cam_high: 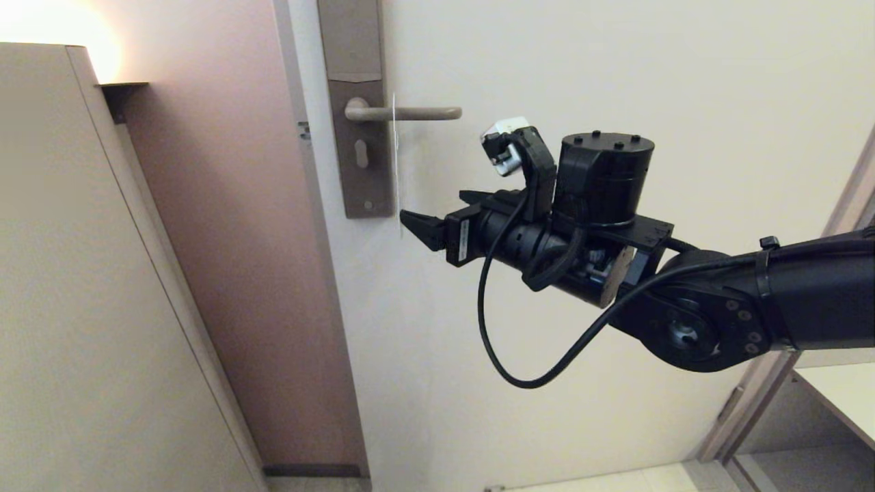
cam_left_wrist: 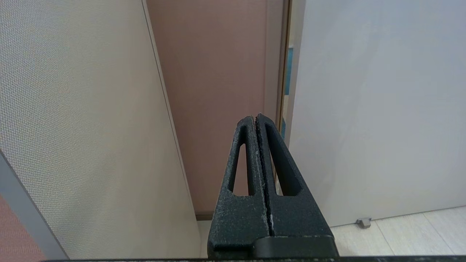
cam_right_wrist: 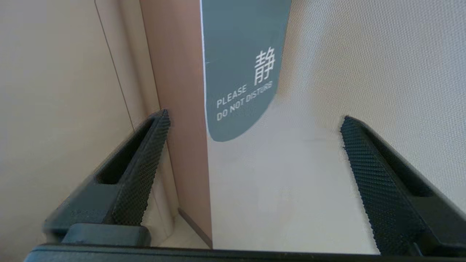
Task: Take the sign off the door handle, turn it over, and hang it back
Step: Hang the sign back with the other side facing out
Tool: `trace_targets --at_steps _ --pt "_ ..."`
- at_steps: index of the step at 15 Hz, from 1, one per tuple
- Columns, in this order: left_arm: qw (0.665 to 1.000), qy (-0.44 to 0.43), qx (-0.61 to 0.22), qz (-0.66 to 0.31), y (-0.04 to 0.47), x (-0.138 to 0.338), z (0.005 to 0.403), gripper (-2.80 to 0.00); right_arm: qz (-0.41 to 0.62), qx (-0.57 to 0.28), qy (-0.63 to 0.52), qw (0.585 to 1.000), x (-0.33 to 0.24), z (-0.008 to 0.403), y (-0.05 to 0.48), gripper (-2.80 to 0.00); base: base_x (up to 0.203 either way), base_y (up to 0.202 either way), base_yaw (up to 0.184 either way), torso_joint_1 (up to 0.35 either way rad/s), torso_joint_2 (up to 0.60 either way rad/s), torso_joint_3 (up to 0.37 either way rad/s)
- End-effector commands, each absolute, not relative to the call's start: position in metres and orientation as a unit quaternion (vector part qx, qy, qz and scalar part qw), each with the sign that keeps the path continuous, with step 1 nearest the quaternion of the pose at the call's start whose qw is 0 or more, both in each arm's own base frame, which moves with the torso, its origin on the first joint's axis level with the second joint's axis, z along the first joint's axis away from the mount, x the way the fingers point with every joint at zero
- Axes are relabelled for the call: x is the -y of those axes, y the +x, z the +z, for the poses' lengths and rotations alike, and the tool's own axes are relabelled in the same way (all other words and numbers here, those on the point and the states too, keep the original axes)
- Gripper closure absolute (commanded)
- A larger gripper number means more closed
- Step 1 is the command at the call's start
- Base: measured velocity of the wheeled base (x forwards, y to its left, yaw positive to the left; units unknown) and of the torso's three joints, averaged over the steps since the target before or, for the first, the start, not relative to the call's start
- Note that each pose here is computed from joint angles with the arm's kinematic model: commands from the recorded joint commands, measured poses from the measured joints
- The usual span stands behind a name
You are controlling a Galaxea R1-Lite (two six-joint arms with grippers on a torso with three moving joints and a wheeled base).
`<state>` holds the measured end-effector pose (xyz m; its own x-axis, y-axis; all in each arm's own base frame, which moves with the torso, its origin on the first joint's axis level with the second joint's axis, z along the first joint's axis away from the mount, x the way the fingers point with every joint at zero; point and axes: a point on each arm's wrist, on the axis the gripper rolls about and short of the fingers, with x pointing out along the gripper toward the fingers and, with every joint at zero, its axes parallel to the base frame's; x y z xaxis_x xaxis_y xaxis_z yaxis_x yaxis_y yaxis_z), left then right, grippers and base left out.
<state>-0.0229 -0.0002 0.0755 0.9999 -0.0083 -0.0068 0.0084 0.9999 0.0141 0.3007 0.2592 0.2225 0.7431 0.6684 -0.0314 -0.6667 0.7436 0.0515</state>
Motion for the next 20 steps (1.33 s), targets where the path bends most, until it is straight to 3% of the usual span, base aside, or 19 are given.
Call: trace_targets --at_steps 1,5,13,20 --pt "1.000 0.007 -0.004 -0.005 -0.023 0.000 0.075 0.00 0.357 -0.028 0.017 0.934 -0.262 0.218 0.304 0.00 0.000 0.000 0.000 0.000 0.00 0.000" --pt "1.000 0.007 -0.004 -0.004 -0.023 0.000 0.075 0.00 0.350 -0.027 0.014 0.936 -0.262 0.212 0.309 0.00 0.000 0.000 0.000 0.000 0.00 0.000" --pt "1.000 0.007 -0.004 -0.004 -0.023 0.000 0.075 0.00 0.347 0.052 0.024 0.936 -0.276 0.224 0.334 0.00 0.000 0.000 0.000 0.000 0.00 0.000" --pt "1.000 0.007 -0.003 -0.004 -0.023 0.000 0.076 0.00 0.365 0.072 0.014 0.928 -0.313 0.210 0.348 0.00 0.000 0.000 0.000 0.000 0.00 0.000"
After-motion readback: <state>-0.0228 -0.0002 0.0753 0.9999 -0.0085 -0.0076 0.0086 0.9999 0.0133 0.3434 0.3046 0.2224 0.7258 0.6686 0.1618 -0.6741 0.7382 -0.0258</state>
